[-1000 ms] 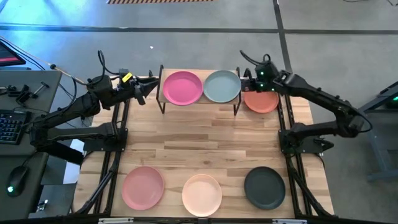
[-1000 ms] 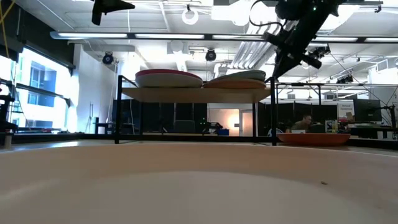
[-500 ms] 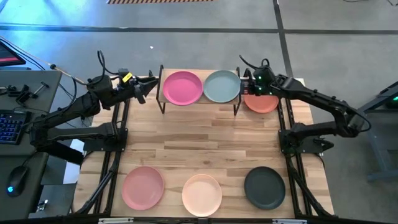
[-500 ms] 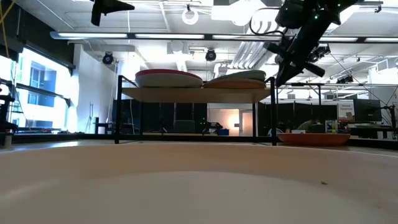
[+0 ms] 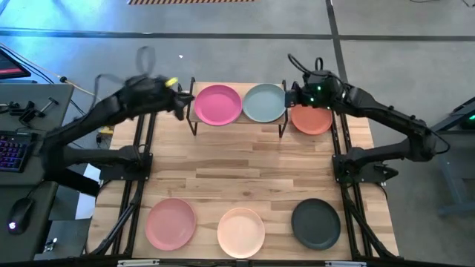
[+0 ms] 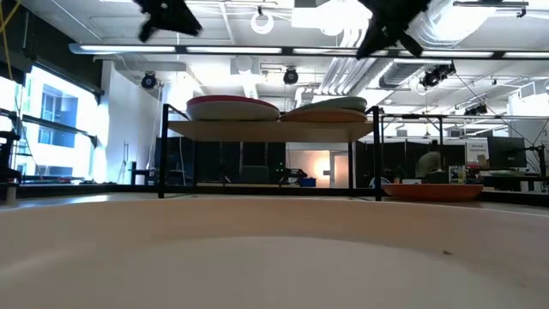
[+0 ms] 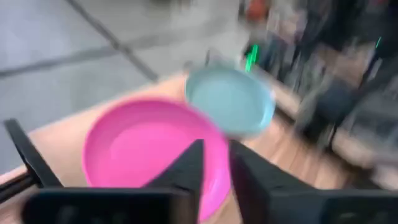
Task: Place and stack plates onto a shelf
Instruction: Adjust the stacked plates on the shelf
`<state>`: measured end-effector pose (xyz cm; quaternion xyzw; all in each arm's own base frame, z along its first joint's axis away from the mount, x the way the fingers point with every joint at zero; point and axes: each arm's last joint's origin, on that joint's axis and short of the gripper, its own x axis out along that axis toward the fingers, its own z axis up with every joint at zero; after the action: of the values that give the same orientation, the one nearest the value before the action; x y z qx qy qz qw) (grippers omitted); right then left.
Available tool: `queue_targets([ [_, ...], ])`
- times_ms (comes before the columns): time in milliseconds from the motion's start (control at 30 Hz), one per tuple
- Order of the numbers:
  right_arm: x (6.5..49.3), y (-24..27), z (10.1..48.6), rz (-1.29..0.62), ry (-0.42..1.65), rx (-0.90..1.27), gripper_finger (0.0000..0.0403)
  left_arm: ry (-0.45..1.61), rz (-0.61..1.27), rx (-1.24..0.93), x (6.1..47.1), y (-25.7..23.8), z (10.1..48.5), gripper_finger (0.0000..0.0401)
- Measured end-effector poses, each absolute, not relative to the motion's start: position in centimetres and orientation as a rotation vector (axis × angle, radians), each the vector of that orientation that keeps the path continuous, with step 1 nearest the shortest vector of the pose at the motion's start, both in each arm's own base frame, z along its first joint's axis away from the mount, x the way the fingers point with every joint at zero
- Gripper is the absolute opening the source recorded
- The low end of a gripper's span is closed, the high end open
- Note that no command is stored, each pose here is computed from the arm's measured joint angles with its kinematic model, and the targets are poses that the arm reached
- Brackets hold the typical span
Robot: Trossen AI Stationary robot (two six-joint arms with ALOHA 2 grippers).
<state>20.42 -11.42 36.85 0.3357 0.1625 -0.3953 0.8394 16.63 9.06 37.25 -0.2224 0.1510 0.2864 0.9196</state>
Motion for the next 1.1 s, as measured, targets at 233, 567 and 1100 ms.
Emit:
queue_targets([
  [233,20.5,-11.2,40.2,-0.799,0.316,0.651,0.0,0.622,0.506,-0.344,24.2,13.5,35.7,0.0003],
  [567,20.5,-10.8,40.5,-0.789,0.327,0.657,0.0,0.868,0.458,-0.334,29.5,17.5,30.0,0.0],
  [1100,20.7,-10.5,39.8,-0.82,0.387,0.655,0.0,1.005,0.473,-0.354,28.2,19.1,28.4,0.0],
])
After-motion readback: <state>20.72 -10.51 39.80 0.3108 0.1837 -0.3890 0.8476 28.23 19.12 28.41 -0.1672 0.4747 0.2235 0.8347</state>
